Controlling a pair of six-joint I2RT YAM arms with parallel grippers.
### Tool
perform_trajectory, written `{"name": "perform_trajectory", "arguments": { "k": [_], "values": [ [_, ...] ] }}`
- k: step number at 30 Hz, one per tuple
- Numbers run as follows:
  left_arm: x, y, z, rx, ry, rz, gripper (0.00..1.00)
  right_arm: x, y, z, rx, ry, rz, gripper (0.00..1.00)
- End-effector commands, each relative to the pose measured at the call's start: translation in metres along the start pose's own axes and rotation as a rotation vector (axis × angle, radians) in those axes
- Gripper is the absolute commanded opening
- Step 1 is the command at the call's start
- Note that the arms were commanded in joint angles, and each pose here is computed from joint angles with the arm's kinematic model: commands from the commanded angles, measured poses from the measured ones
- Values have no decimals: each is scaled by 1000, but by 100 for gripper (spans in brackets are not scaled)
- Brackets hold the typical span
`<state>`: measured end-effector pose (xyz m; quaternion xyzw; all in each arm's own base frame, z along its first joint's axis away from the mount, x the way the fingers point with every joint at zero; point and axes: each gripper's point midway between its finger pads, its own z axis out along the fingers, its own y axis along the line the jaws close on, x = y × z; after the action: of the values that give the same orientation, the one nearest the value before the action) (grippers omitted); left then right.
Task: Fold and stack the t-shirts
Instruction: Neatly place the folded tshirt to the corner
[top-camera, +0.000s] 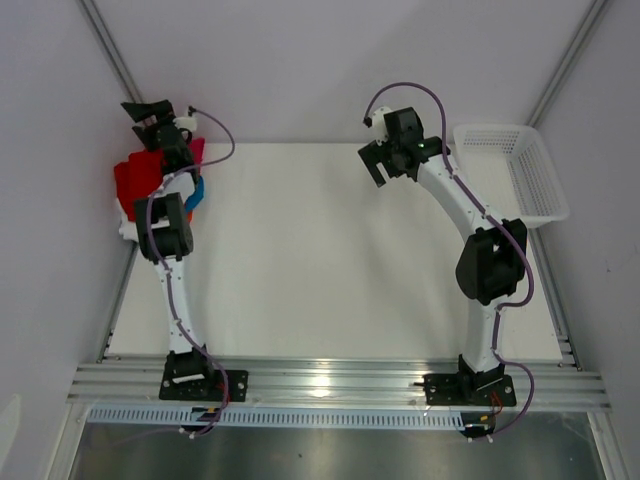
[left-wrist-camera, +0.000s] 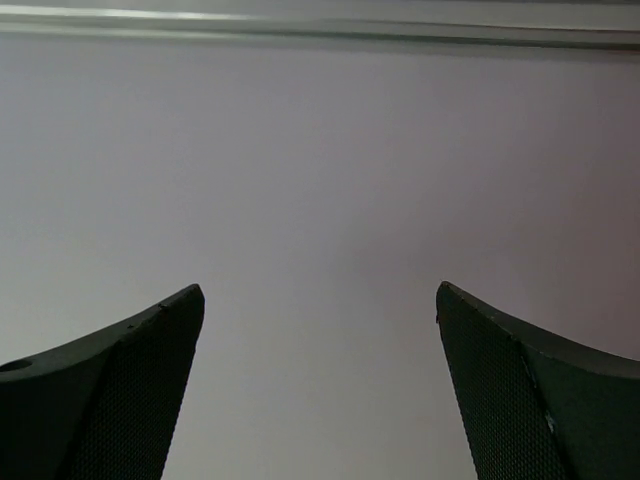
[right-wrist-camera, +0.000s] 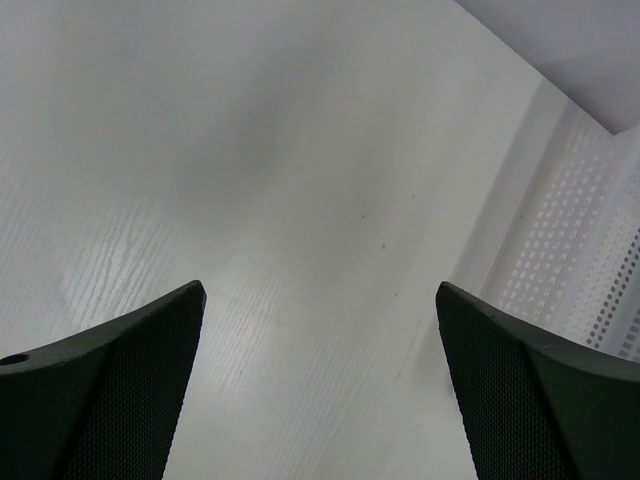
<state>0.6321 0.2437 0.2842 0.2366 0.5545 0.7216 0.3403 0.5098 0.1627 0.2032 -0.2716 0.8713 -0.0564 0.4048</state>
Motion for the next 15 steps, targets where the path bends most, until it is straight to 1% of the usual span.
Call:
{"name": "perform_trajectory", "arguments": {
  "k": [1,2,3,4,7,11,13,15],
  "values": [
    [2,-60,2,22,-2,158,99,-11,-9,-8,19,-35,29,99],
    [6,-89,-5,55,-1,224,99,-11,-14,-10,23,-37,35,99],
    [11,-97,-7,58,4,248,99,-11,-16,-11,25,-41,40,99],
    [19,-97,-8,42,17,252,99,-10,-18,-13,21,-43,47,99],
    [34,-116,-19,100,25,290,99,-8,-21,-14,11,-43,64,99],
    [44,-119,-23,101,37,312,99,-9,-18,-16,-8,-49,69,99],
    [44,-109,-22,72,42,283,99,-10,-17,-17,-17,-53,72,99],
    [45,-96,-21,59,56,199,99,-11,-16,-20,-27,-59,74,99]
  ]
}}
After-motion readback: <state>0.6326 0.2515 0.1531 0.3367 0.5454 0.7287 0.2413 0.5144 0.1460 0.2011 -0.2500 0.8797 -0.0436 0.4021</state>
